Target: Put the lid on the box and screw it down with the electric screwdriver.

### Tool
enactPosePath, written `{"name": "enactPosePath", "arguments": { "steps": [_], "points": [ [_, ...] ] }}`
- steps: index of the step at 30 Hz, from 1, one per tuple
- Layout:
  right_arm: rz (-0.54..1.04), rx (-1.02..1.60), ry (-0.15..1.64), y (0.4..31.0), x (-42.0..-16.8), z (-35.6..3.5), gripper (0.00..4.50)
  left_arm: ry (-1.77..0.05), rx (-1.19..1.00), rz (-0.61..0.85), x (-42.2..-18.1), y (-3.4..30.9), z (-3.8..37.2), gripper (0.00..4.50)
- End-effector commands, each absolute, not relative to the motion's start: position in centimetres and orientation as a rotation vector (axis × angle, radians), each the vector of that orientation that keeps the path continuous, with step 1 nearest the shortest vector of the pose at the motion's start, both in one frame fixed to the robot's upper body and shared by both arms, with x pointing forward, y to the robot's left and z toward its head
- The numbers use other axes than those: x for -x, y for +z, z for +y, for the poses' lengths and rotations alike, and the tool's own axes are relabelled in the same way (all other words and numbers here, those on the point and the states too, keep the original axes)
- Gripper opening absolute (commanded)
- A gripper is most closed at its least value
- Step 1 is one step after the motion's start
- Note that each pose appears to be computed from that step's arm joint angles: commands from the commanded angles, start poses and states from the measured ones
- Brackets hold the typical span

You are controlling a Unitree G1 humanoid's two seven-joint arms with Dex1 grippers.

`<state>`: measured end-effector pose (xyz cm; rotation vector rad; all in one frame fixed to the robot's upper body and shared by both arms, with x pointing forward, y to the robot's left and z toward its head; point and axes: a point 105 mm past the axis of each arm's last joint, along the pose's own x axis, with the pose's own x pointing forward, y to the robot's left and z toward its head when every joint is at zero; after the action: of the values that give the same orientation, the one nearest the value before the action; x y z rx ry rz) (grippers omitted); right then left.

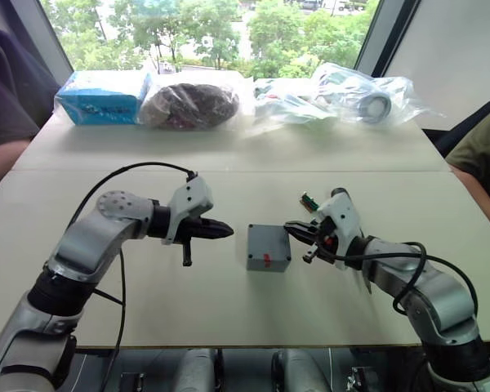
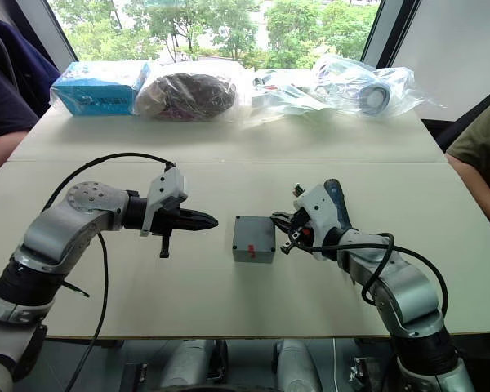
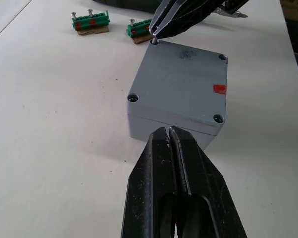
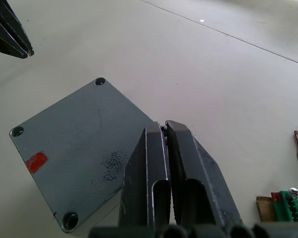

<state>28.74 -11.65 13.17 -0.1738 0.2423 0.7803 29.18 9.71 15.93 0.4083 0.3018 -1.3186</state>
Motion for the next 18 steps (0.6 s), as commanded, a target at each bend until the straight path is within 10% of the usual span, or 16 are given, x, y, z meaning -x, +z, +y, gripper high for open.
{"name": "enactPosePath", "arguments": {
  "steps": [1,8,18],
  "points": [
    [0.208,0.189,0.784,13.8,-28.8,-11.6,0.31,-1.321,-0.437,0.252,-29.2,16.9,9.5,0.00],
    [0.204,0.203,0.769,14.0,-29.1,-12.0,2.98,-1.321,-0.436,0.244,-29.2,16.9,9.5,0.00],
    [0.156,0.026,0.573,19.1,-30.3,-16.7,2.98,-1.387,-0.330,0.118,-28.9,19.6,7.9,0.00]
  ]
}}
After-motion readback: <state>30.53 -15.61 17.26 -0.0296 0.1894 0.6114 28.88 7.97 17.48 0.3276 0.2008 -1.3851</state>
